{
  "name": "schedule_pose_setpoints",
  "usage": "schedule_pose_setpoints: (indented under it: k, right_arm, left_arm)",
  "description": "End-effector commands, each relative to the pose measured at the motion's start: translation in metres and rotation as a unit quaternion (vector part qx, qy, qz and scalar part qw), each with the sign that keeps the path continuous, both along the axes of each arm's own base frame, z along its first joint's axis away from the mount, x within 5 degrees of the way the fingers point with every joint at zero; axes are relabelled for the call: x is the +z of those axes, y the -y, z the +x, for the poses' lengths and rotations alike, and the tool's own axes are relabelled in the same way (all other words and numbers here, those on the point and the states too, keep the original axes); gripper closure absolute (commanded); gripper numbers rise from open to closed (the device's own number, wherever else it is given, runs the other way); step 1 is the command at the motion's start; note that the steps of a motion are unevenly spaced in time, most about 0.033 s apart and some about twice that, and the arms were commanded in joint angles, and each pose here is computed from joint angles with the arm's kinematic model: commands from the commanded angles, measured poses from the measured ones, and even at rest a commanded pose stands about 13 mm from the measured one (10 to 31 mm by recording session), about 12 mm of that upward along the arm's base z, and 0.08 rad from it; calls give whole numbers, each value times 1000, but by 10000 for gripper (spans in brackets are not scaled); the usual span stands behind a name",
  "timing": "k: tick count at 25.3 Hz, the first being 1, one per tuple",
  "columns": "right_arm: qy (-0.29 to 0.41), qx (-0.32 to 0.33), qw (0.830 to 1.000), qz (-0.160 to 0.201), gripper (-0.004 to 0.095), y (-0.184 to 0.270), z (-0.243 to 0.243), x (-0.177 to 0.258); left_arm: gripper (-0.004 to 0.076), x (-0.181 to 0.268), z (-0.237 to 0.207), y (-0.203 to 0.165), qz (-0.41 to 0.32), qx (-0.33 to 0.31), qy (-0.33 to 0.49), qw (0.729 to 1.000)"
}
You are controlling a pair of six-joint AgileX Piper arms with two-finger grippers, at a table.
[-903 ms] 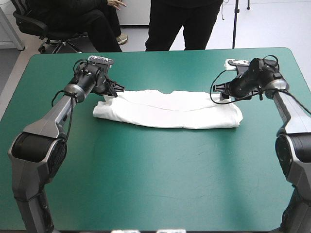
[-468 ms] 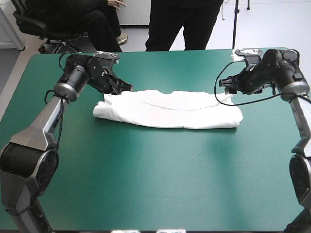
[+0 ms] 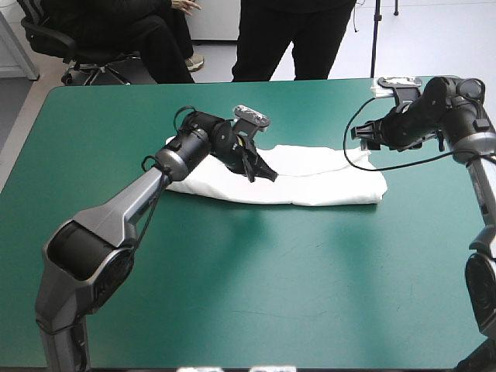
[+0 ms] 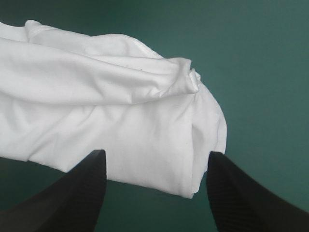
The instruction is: Fold the cloth
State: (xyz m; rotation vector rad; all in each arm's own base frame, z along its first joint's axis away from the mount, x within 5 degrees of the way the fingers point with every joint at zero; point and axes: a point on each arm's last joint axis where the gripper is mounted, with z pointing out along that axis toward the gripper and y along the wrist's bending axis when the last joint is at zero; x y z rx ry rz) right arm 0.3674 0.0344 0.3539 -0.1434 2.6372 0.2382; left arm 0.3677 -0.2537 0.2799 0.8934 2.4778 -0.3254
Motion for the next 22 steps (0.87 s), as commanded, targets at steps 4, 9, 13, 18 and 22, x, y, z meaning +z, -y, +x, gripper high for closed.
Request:
schedule_pose_setpoints:
  k: [4, 9, 13, 18, 22]
  right_arm:
    - [55, -2, 998, 10, 332, 2, -10, 30]
    - [60, -4, 998, 11, 331, 3, -8, 30]
    - [52, -15, 998, 23, 331, 11, -6, 27]
    - [31, -13, 997, 67, 294, 36, 6, 10]
    - [-30, 13, 995, 95, 254, 43, 20, -21]
  left_arm:
    - [741, -4, 8, 18, -45, 5, 27, 999]
    - [741, -32, 16, 24, -35, 7, 9, 999]
    - [741, -49, 20, 27, -27, 8, -7, 1000]
    - [741, -50, 19, 27, -24, 7, -16, 1000]
    - [741, -51, 17, 26, -17, 5, -27, 999]
